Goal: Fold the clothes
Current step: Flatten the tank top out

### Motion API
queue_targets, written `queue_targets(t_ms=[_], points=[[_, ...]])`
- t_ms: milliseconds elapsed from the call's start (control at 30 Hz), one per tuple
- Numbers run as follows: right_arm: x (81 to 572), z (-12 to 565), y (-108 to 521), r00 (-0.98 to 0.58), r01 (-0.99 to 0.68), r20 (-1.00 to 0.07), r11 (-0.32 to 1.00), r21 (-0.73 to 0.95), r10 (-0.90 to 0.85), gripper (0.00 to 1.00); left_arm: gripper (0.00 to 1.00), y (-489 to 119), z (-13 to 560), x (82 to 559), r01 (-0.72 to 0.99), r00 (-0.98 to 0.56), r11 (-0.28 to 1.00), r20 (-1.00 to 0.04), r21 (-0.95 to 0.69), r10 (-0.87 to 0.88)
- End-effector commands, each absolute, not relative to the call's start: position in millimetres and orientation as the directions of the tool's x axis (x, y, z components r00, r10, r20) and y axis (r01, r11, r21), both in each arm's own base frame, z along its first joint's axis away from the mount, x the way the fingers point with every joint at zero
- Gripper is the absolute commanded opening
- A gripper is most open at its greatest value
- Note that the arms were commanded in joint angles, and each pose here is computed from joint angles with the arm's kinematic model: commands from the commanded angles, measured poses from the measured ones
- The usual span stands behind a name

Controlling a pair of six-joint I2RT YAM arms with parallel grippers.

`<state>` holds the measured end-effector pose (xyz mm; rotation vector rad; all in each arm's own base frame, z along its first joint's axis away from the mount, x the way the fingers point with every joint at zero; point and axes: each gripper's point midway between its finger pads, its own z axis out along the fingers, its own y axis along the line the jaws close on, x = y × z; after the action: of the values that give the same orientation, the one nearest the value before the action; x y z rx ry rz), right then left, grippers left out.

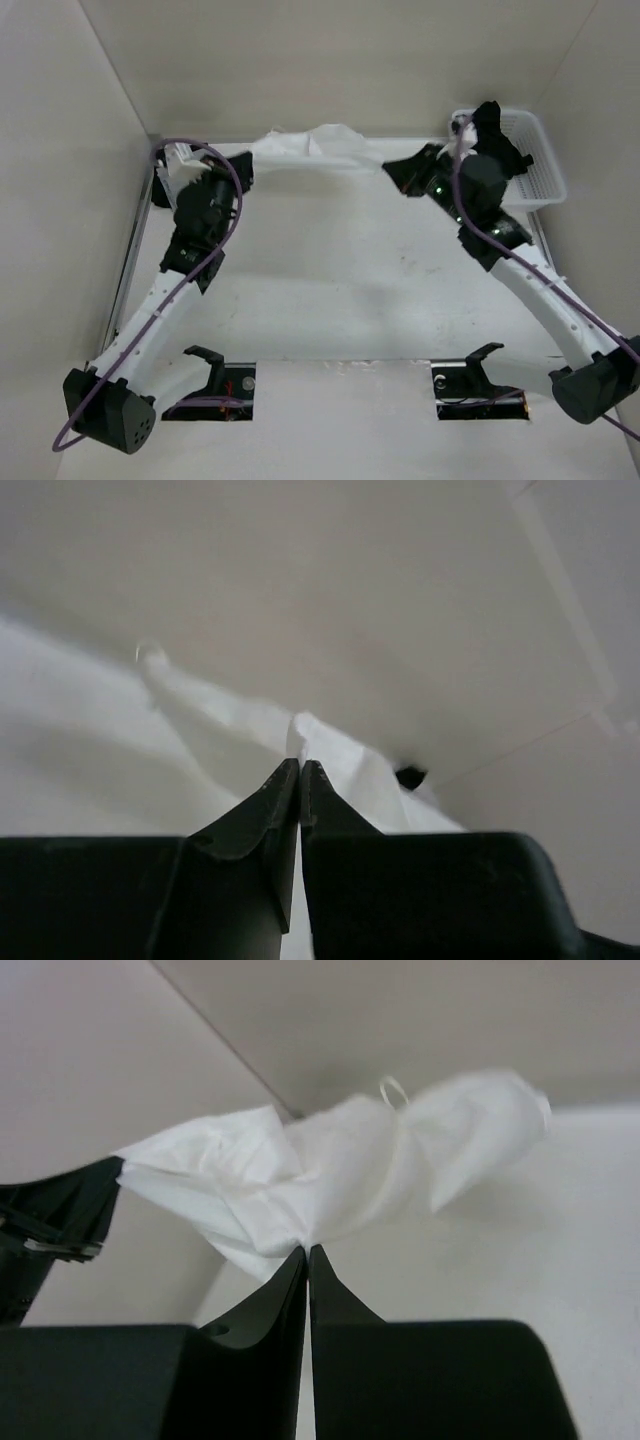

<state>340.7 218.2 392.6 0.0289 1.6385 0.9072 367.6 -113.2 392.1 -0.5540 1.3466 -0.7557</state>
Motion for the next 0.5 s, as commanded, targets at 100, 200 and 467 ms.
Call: queue_targets(t_ms=[100, 200, 467], points=[[297.1, 171.3, 254.2, -0.628, -0.281, -0.679, 0.702, 0.654, 0.381, 0.07, 0.05, -101.7, 136.5, 301.8, -0.172, -0.209, 0.619, -0.585, -0.767, -0.783], [279.3, 102.8, 260.7, -0.721, -0.199, -0.601, 0.729, 0.655, 0.344, 0.06, 0.11, -92.2, 71.5, 269.0, -0.263, -0.263, 0.596, -0.538, -0.759, -0.801], [244.2, 55.6, 241.6, -0.755, -0.11, -0.565, 0.786, 0.609, 0.333, 0.11, 0.29, -84.6, 71.0, 253.6, -0.259, -0.278, 0.584, -0.519, -0.77, -0.808]])
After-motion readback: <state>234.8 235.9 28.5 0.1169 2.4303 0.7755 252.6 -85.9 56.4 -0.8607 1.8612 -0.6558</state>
